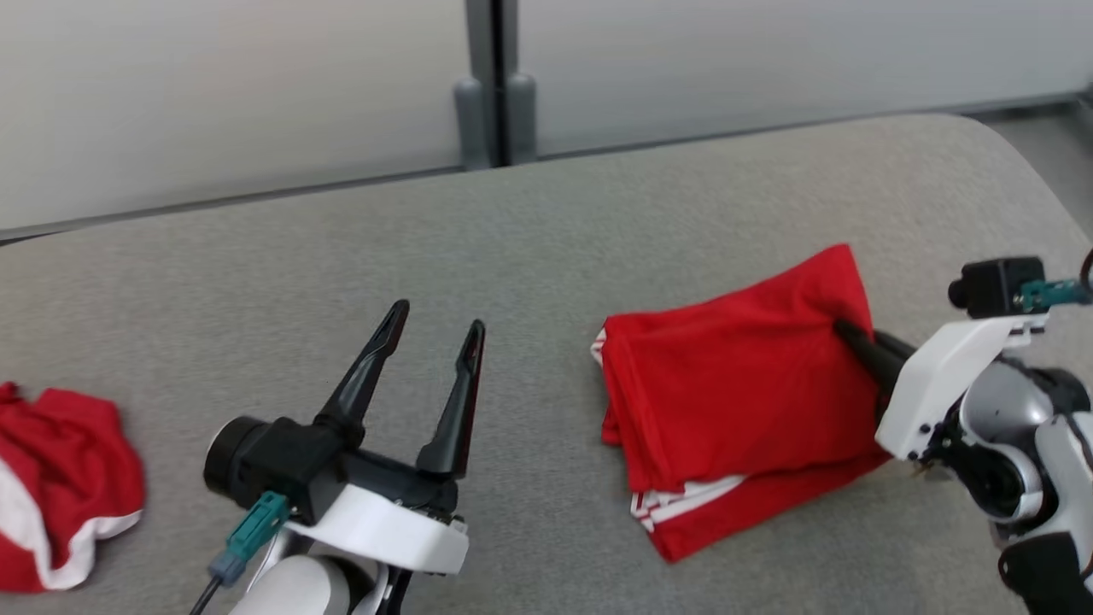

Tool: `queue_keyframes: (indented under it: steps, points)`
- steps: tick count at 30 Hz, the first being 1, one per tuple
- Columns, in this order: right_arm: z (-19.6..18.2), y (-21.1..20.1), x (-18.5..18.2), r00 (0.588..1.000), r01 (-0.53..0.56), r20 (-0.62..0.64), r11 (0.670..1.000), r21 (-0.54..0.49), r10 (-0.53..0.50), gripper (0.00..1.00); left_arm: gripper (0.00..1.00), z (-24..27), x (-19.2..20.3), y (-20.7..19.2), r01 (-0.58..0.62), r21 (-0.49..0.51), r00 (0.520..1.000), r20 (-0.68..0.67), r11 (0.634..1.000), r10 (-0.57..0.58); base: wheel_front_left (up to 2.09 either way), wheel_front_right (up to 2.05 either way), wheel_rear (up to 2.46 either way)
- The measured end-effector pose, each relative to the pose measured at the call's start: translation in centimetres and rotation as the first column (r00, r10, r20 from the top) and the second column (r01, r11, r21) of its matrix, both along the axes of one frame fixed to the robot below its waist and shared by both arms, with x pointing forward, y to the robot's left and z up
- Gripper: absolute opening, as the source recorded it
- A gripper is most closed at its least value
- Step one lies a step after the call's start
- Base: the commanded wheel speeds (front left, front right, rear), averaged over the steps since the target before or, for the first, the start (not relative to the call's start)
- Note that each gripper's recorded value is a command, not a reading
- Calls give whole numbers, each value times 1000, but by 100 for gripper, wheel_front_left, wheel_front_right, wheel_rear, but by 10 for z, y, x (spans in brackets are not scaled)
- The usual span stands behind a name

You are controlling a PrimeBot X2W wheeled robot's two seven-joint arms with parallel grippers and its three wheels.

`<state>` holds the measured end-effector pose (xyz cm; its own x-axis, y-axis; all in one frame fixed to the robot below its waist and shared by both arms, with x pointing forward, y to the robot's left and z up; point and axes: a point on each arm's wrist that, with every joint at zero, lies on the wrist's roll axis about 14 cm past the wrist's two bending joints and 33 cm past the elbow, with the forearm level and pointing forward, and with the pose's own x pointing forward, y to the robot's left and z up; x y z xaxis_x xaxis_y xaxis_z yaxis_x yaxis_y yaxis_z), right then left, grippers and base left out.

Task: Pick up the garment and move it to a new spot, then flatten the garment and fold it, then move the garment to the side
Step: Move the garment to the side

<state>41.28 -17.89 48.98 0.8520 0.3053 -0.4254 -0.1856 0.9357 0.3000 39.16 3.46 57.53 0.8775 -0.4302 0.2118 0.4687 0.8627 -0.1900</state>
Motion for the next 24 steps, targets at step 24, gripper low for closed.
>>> queue_keyframes:
  steps: [24]
  points:
    - [-23,-201,58,924,359,-16,881,-308,-382,18,100,-87,70,-94,304,31,941,-168,952,-295,0,0,0]
